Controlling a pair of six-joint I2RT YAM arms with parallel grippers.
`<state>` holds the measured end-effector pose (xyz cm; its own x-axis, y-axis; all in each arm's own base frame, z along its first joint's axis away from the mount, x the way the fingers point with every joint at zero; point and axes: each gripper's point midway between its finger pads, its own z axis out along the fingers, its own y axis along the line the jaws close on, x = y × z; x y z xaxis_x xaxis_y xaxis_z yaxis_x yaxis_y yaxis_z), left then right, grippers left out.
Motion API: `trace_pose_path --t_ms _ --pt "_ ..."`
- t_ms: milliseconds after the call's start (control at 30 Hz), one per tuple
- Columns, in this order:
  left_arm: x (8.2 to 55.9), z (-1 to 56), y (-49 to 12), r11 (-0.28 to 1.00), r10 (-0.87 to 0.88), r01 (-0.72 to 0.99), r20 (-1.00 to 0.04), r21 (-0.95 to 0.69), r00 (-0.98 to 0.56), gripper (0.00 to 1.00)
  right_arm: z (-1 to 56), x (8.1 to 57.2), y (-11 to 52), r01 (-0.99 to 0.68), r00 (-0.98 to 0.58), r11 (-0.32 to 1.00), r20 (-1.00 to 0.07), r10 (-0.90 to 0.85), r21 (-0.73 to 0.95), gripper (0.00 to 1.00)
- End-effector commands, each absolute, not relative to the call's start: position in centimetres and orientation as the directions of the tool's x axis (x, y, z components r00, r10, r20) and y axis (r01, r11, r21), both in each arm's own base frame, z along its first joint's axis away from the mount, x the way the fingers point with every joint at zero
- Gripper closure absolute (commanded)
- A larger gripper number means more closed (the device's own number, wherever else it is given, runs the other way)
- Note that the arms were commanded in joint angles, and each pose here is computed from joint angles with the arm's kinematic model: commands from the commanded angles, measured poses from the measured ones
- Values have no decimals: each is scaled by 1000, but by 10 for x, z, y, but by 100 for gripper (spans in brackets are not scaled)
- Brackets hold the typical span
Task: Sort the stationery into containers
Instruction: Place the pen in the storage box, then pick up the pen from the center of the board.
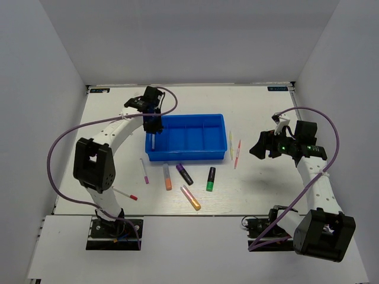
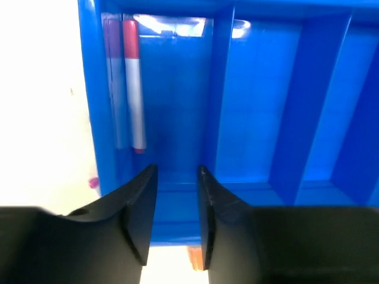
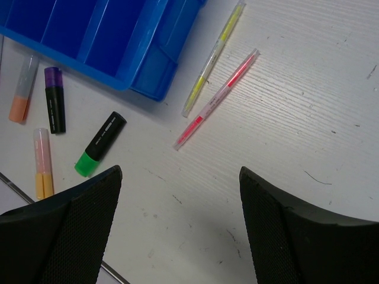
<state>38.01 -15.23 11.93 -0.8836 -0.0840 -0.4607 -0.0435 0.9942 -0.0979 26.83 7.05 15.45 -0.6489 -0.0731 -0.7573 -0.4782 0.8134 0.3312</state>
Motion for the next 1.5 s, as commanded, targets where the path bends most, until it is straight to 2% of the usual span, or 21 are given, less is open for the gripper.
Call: trace_pose_path --t_ms 0,67,100,133,167,200,233,267,300,333,367,400,467,567,767,1100,1467 --pt "370 183 -162 988 -90 -1 -578 -152 -811 74 161 270 68 -493 -624 815 -776 -87 305 18" --pt "351 196 -161 986 -93 13 -616 -166 -782 100 161 271 66 -485 -625 822 -776 -86 300 29" --pt "345 199 -156 988 -101 -4 -632 -152 -768 100 162 270 66 -484 -622 823 -778 -84 298 39" --pt "339 202 -150 987 -126 -32 -639 -156 -759 100 162 270 65 -480 -623 825 -778 -82 297 63" --pt "317 201 -135 988 -135 -50 -646 -149 -751 99 162 270 65 -483 -620 824 -780 -83 297 78" --pt "308 197 -128 986 -160 -88 -637 -144 -754 75 163 270 65 -485 -619 823 -781 -82 297 87" --pt "288 176 -110 988 -155 -138 -596 -75 -788 61 162 270 65 -481 -626 822 -776 -79 305 90" --pt "277 180 -102 985 -168 -153 -608 -78 -776 54 162 270 66 -486 -623 820 -778 -81 304 86" --pt "261 159 -95 979 -193 -195 -566 -58 -801 46 161 269 66 -486 -627 817 -775 -79 310 76" --pt "247 138 -88 978 -195 -207 -547 -41 -814 41 162 270 67 -491 -623 814 -778 -79 311 58" --pt "244 135 -87 974 -216 -217 -561 -66 -799 41 162 270 67 -493 -625 811 -776 -79 315 55" --pt "227 105 -80 969 -229 -245 -514 -38 -827 41 161 269 68 -496 -630 807 -772 -81 320 54" --pt "233 100 -90 964 -262 -239 -539 -113 -801 41 163 268 71 -503 -631 798 -771 -78 331 52" --pt "230 82 -93 962 -274 -237 -534 -139 -800 46 162 267 70 -501 -634 799 -770 -75 334 52" --pt "234 64 -93 969 -239 -237 -512 -69 -825 49 161 267 69 -496 -638 801 -767 -73 336 52" --pt "235 35 -91 964 -250 -259 -497 -53 -831 49 158 268 68 -489 -649 801 -758 -70 344 52" --pt "221 9 -76 950 -274 -313 -485 -1 -830 57 159 268 67 -484 -650 803 -757 -65 346 52"
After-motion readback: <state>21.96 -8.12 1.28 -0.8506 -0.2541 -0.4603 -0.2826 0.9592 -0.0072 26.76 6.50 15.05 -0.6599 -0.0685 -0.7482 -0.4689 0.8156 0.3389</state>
